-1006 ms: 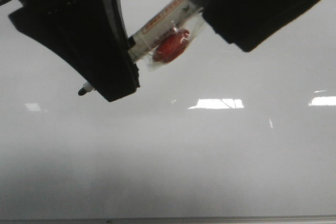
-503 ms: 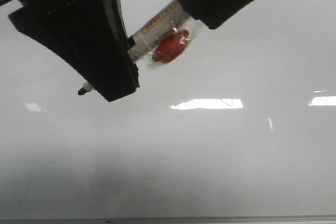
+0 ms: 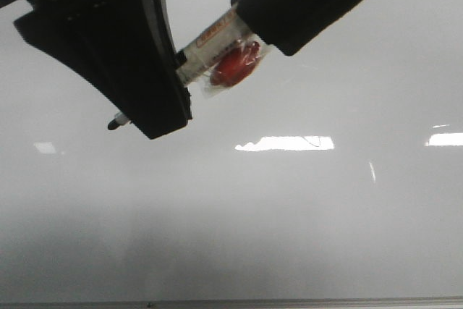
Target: Write number 7 on whiteboard
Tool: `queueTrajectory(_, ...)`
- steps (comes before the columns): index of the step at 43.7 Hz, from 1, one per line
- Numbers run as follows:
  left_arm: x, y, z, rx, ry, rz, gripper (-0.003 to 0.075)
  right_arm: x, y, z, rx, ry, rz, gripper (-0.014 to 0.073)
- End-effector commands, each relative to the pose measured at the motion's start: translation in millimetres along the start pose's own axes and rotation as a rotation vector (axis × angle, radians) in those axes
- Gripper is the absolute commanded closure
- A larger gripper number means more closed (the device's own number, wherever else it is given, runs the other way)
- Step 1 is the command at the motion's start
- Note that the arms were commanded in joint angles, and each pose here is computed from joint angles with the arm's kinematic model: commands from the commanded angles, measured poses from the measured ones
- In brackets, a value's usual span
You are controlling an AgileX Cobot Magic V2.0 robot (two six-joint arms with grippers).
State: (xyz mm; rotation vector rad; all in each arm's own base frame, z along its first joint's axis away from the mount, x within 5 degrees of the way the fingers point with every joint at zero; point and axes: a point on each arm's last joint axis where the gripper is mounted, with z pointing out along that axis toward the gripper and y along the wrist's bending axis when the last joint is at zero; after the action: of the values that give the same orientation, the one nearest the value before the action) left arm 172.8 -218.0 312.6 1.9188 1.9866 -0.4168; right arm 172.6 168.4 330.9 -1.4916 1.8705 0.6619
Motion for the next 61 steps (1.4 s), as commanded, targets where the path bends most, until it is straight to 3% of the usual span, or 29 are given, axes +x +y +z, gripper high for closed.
queueTrajectory(1, -10, -3, -15, -0.030, -0.080, 0.009, 0.0689, -13, 2, -11, 0.016, -0.070, -0.015, 0.0648)
queueTrajectory(9, -7, -2, -23, -0.061, -0.087, -0.033, 0.0426, -13, 2, -11, 0.019, -0.072, -0.014, 0.0662)
queueTrajectory(14, 5, 5, -42, -0.163, -0.075, -0.127, 0.0339, -14, 0, -14, 0.061, -0.076, -0.007, 0.0662)
queueTrajectory(22, 32, 7, -87, -0.317, -0.158, -0.302, 0.0335, -11, -14, -29, 0.248, -0.088, 0.106, 0.0662)
queueTrajectory(30, 74, -8, -110, -0.489, -0.283, -0.477, 0.0335, 5, -28, -51, 0.430, -0.231, 0.461, 0.0662)
queueTrajectory(32, 85, -11, -112, -0.532, -0.312, -0.527, 0.0335, 10, -31, -51, 0.496, -0.296, 0.490, 0.0662)
queueTrajectory(40, 99, -23, -118, -0.612, -0.405, -0.567, 0.0335, 15, -44, -39, 0.535, -0.297, 0.495, 0.0662)
queueTrajectory(61, 98, -22, -118, -0.606, -0.408, -0.570, 0.0335, -15, -96, -20, 0.622, -0.363, 0.493, 0.0662)
